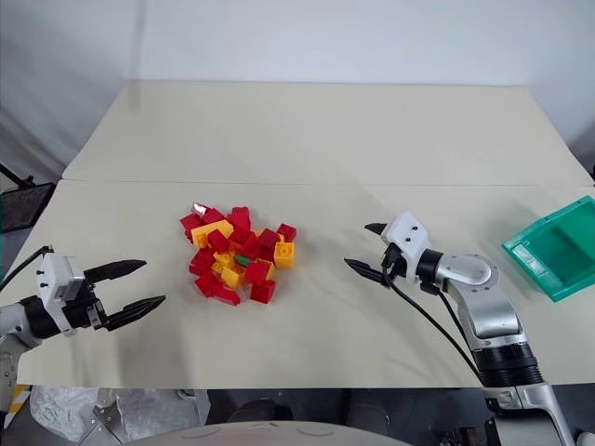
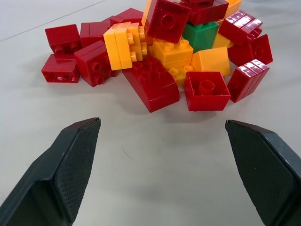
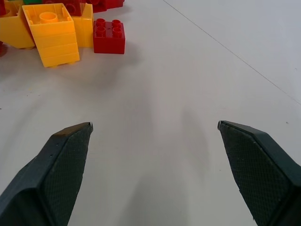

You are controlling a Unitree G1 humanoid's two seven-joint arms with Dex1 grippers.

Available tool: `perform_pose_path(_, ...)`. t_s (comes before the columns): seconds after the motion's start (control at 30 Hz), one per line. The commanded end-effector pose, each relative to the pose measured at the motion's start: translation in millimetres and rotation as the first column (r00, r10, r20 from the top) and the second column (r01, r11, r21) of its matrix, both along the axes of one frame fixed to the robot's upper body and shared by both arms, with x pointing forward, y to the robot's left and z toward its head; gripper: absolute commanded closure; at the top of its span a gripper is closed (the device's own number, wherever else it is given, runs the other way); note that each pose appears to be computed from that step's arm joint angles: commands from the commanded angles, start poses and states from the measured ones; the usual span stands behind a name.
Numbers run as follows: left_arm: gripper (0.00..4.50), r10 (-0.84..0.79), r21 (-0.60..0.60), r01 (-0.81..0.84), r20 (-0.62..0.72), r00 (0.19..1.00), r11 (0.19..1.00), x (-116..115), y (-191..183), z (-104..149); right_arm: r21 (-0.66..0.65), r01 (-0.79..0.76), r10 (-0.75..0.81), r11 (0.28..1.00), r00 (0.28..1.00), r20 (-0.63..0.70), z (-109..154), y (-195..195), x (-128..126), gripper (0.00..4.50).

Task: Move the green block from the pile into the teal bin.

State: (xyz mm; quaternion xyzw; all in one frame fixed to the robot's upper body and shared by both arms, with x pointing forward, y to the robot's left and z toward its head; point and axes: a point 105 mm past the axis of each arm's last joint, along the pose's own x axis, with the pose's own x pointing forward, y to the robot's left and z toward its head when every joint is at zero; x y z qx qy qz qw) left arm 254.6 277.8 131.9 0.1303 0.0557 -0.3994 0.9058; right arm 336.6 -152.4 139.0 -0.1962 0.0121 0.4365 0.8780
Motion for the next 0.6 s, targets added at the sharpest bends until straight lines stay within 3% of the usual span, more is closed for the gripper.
perform_pose_path(0.03,0.0,0.022,-0.017,-0.021,0.047,0.999,1.0,3.4,1.1,11.3,0.03,-0.011,0.01,0.999,0.998,0.059,21.3,2.9,-1.9,0.03)
perform_pose_path(0.1,0.0,0.066,-0.07,-0.062,0.051,0.997,0.996,7.8,3.5,18.1,0.052,0.0,-0.003,0.999,0.998,0.06,28.2,8.1,-3.0,0.03)
perform_pose_path(0.33,0.0,0.043,-0.061,-0.04,0.051,0.998,0.997,6.8,-4.5,20.3,0.096,-0.054,0.051,0.994,0.998,0.031,43.3,34.7,-22.2,0.03)
perform_pose_path(0.6,0.0,-0.085,-0.081,0.094,0.109,0.99,0.992,4.8,-19.0,27.4,0.071,-0.244,0.249,0.967,0.965,-0.075,47.5,83.3,-50.7,0.03)
